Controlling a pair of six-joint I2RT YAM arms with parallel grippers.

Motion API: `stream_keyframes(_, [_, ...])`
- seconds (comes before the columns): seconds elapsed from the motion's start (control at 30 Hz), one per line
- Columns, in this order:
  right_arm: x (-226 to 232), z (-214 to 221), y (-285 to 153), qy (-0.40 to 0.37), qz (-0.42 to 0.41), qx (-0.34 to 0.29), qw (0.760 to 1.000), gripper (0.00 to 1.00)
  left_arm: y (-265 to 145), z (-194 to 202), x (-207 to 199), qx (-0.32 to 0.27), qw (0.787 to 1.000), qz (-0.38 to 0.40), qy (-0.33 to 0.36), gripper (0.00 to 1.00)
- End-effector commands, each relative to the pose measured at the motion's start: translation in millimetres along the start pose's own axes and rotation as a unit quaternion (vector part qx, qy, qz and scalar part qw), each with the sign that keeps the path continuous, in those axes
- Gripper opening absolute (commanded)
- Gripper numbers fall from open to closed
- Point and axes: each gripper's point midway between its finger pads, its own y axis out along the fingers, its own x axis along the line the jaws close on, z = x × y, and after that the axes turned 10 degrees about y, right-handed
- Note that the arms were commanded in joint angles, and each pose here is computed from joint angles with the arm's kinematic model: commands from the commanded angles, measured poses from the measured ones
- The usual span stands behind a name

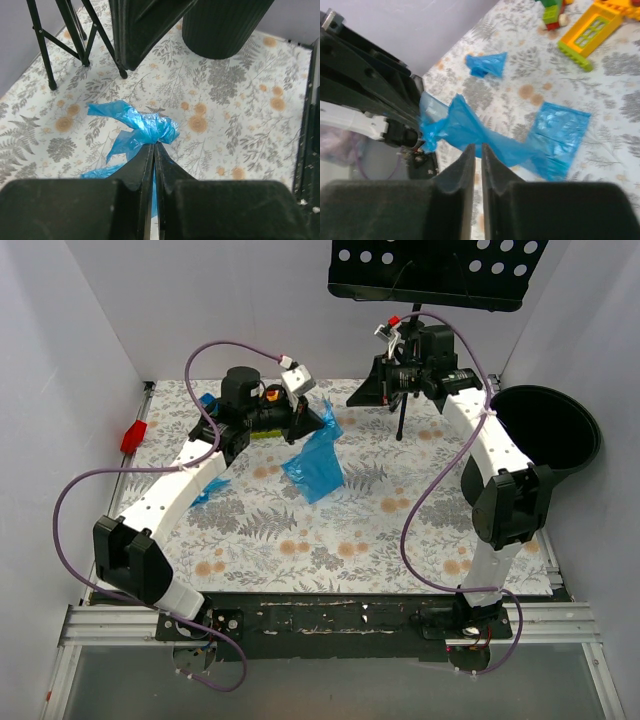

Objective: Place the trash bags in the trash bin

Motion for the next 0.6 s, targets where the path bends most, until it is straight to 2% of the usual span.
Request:
stream_keyframes(0.0, [46.4,2.1,-5.9,-0.004,-0.079,0.009,0.997,0.33,-16.3,-12.9,-13.9,-0.016,0.995,0.013,0.102,0.0])
stream_keyframes(0.1, [50.8,12.7,-1.3,0.013,-0.098,0.024,0.995,0.55,-17.4,-11.2,-14.9,-0.017,0.989,0.011,0.148,0.0])
stream_keyframes(0.13, [50.4,14.3,0.8,0.015,-0.099,0.027,0.995,0.66,-17.2,-11.2,-14.6,-0.017,0.987,0.01,0.158,0.0])
stream_keyframes(0.2, [52.1,15.0,3.6,0.019,-0.107,0.032,0.994,0.71,-16.8,-12.2,-15.3,-0.019,0.985,0.011,0.172,0.0])
stream_keyframes(0.33, [55.1,17.0,11.6,0.02,-0.115,0.041,0.992,0.78,-14.1,-15.1,-20.8,-0.024,0.977,0.015,0.211,0.0])
stream_keyframes(0.43, [52.3,20.8,19.7,0.021,-0.106,0.045,0.993,0.78,-10.2,-16.6,-22.6,-0.025,0.972,0.016,0.232,0.0])
stream_keyframes(0.53, [32.8,24.4,25.7,0.031,-0.05,0.04,0.997,0.71,-10.2,-20.7,-21.5,-0.027,0.969,0.011,0.245,0.0])
stream_keyframes(0.57, [26.6,25.5,26.2,0.033,-0.034,0.039,0.998,0.63,-10.8,-22.1,-20.5,-0.028,0.968,0.008,0.248,0.0])
